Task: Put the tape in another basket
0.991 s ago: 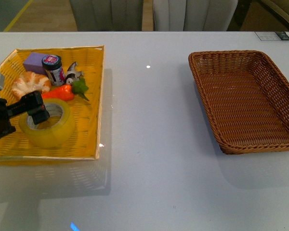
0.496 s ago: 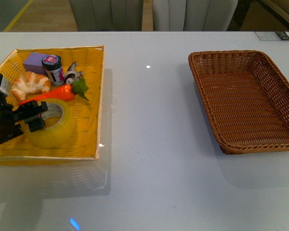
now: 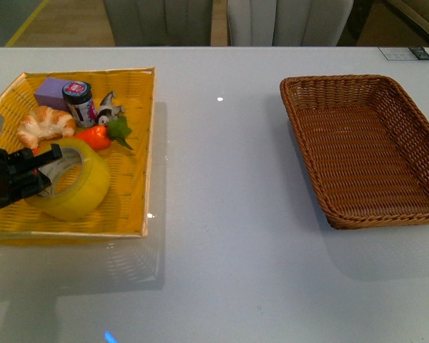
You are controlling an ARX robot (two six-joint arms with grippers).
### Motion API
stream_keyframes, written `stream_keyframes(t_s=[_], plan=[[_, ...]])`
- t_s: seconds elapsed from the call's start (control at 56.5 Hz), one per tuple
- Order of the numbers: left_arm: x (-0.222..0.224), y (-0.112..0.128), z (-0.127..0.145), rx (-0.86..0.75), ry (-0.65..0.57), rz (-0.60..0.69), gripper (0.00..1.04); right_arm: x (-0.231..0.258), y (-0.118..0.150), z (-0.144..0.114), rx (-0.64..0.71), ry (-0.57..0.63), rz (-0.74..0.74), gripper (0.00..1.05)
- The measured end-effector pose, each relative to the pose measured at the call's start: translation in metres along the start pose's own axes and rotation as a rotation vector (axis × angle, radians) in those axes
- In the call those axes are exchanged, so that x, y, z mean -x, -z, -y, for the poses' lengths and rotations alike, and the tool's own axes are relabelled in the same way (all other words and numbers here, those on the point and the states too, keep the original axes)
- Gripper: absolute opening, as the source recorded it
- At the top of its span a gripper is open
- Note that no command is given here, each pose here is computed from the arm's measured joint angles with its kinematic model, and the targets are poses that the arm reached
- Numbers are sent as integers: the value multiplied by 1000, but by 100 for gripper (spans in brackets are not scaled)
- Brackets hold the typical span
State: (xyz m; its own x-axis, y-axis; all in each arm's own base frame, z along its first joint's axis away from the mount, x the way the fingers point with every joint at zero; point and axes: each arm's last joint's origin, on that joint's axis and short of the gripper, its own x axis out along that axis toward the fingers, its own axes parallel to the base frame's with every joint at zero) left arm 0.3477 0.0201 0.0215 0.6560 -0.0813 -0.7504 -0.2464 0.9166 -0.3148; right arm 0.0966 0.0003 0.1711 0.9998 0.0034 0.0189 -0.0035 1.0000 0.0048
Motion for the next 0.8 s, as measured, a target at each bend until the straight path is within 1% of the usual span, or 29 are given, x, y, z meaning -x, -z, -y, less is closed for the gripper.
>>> stream_keyframes(t_s=[0.088,0.177,0.248,0.354,0.442,0.584,0.602,0.673,0.796], plan=[[17,-10,7,0,26,48,16,0,0,0,0,0,0,96],[39,-25,22,-11,67,116,16,0,0,0,0,0,0,96],[55,-34,38,-24,104,153,16,0,0,0,0,0,0,96],[70,-40,63,-52,155,169,16,0,0,0,0,0,0,96],[80,-42,92,-86,213,171,16,0,0,0,0,0,0,96],[97,-41,153,-149,345,170,16,0,0,0,0,0,0,96],[98,-41,157,-152,355,169,16,0,0,0,0,0,0,96],[107,-36,186,-181,417,158,16,0,0,0,0,0,0,96],[119,-22,222,-219,504,126,16,0,0,0,0,0,0,96]])
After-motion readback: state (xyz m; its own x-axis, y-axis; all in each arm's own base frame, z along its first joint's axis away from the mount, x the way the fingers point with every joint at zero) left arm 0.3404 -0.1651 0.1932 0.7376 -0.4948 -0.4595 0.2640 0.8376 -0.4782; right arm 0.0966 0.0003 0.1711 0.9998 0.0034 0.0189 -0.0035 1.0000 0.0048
